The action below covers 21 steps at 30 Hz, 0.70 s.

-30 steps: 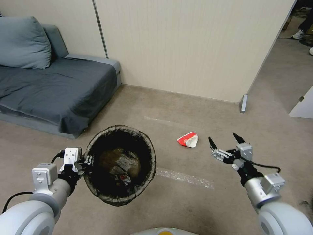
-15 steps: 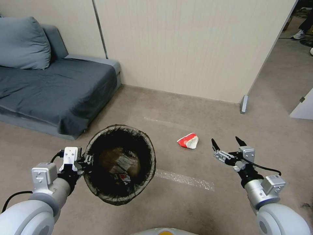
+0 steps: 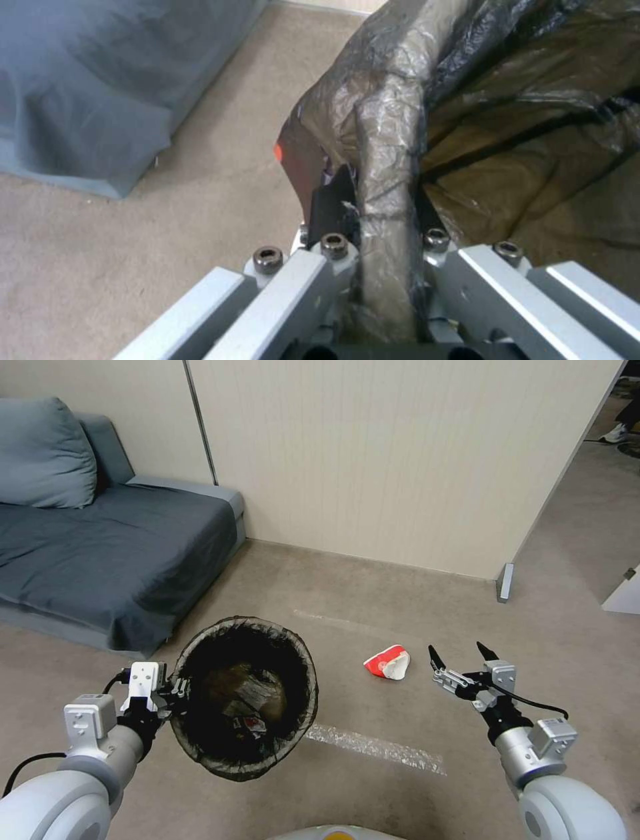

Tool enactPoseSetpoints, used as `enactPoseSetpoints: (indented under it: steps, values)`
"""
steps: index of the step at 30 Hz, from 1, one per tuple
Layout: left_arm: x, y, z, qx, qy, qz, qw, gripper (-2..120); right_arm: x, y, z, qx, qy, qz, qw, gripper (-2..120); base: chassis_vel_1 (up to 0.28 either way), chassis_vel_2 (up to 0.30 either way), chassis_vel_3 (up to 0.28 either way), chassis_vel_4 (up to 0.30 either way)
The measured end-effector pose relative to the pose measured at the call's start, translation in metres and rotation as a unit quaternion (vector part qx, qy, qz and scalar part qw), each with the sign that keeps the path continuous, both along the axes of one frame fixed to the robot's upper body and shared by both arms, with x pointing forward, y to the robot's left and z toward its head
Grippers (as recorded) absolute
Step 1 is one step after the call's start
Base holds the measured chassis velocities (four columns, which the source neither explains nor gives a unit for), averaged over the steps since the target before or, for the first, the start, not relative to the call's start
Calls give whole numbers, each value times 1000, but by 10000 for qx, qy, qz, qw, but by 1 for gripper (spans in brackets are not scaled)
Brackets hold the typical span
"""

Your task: Pick up the trash bin, then pick up the garbage from the floor and place it into the trash bin.

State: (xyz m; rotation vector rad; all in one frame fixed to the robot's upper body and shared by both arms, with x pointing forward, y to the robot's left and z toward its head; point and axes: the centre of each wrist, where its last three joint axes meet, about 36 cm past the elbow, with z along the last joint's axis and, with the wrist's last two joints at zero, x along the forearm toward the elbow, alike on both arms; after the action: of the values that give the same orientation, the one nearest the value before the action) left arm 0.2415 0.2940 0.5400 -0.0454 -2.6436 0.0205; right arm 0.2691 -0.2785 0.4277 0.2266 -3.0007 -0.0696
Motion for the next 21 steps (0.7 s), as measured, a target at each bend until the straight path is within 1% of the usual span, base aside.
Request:
enactPoseSetpoints:
  steps: [8,10,11,14,15,18,19,21]
  values:
    - [-1,0,0,5,18,5,10000,1,3,6,-1,67,63,63,9999,100,-73,83,95,-80]
    - [-1,0,-1,1,38,11,10000,1,8,10,-6,86,279,-65,9996,100,-59,50,46,-60]
    - [-1,0,-1,1,38,11,10000,1,8,10,-6,86,279,-65,9996,100,-59,50,49,-51]
    - [-2,0,-2,-12,63,24,10000,1,17,15,-20,226,728,-217,9969,100,0,0,0,0]
    - [-2,0,-2,-12,63,24,10000,1,17,15,-20,226,728,-217,9969,100,0,0,0,0]
    - [-3,0,-2,-24,71,30,10000,1,33,18,-43,395,1284,-354,9903,100,0,0,0,0]
    - [-3,0,-2,-24,71,30,10000,1,33,18,-43,395,1284,-354,9903,100,0,0,0,0]
    - [-3,0,-3,-32,87,32,10000,1,53,19,-67,532,1674,-556,9829,100,0,0,0,0]
